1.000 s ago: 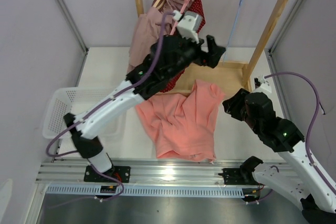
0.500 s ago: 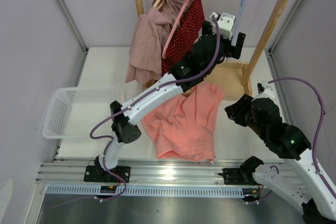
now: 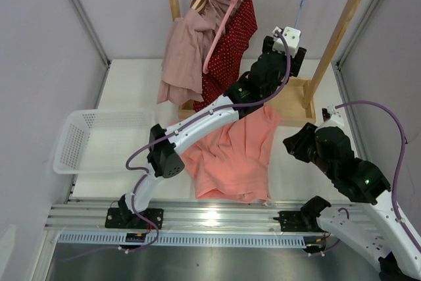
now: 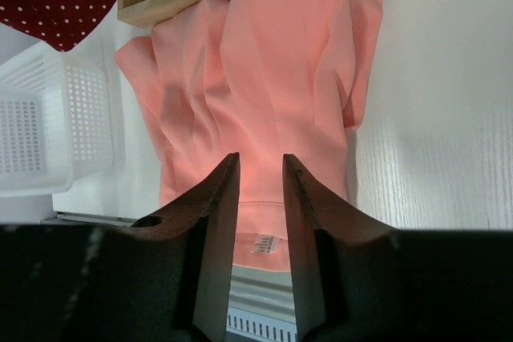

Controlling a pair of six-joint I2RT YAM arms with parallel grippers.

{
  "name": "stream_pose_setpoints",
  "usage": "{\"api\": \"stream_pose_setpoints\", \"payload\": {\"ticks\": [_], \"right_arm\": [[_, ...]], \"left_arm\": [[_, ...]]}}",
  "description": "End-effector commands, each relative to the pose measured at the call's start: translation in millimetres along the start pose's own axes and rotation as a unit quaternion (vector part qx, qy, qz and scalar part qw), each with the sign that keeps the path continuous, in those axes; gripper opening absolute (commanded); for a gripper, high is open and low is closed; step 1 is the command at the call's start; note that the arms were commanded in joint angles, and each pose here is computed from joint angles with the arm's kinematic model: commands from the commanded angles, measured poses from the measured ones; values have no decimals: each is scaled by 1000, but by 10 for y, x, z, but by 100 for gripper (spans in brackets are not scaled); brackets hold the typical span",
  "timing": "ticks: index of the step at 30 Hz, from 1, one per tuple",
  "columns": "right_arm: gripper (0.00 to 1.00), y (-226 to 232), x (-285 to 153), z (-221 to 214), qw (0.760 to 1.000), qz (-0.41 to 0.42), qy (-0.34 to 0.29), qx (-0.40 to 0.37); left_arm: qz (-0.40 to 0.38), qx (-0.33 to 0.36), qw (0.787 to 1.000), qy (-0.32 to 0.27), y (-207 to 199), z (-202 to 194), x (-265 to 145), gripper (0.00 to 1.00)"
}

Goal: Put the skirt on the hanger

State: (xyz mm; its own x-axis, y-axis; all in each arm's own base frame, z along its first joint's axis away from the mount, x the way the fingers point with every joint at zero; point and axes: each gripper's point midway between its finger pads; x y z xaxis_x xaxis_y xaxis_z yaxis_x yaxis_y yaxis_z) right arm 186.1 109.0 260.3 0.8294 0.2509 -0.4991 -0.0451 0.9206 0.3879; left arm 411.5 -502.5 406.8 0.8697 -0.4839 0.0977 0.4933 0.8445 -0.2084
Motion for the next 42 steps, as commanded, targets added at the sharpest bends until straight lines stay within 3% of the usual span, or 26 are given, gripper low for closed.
{"api": "stream_pose_setpoints", "payload": {"ticks": [1,4,8,14,29,31,33,42], "right_arm": [[33,-20,5,-21,1000,2,-1,-8],[31,-36,9,-44,1000,1,0,-9],[29,-39,14,-40,1000,0,-1,-11],[28,-51,42,-68,1000,-3,3,-14],[27,-69,64,-92,1000,-7,7,-20],[27,-60,71,-88,1000,-6,7,-20],[27,-59,91,-101,1000,-5,8,-20],[27,-78,144,-153,1000,-8,12,-21]], "left_arm": [[16,-10,998,-55,62,337,-11,70],[13,-10,997,-71,46,456,-27,56],[11,-4,996,-90,48,619,-54,29],[5,6,994,-110,24,788,-65,1],[15,-2,987,-162,93,1289,-233,0],[17,15,990,-139,117,1061,-208,0],[11,2,987,-161,134,1273,-325,0],[-10,0,986,-164,129,1292,-492,0]]}}
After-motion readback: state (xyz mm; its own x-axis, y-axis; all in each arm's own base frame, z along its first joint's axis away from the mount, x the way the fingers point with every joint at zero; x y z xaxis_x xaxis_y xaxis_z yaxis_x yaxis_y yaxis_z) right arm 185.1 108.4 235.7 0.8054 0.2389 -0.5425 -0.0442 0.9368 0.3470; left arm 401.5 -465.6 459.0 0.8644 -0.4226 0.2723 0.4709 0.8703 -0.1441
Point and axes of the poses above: each gripper's point midway between its finger pads, its own x axis out along the fingers, its own y axis along the line the jaws close on, z = x × y, and after that the axes turned 10 degrees about -x, right-handed
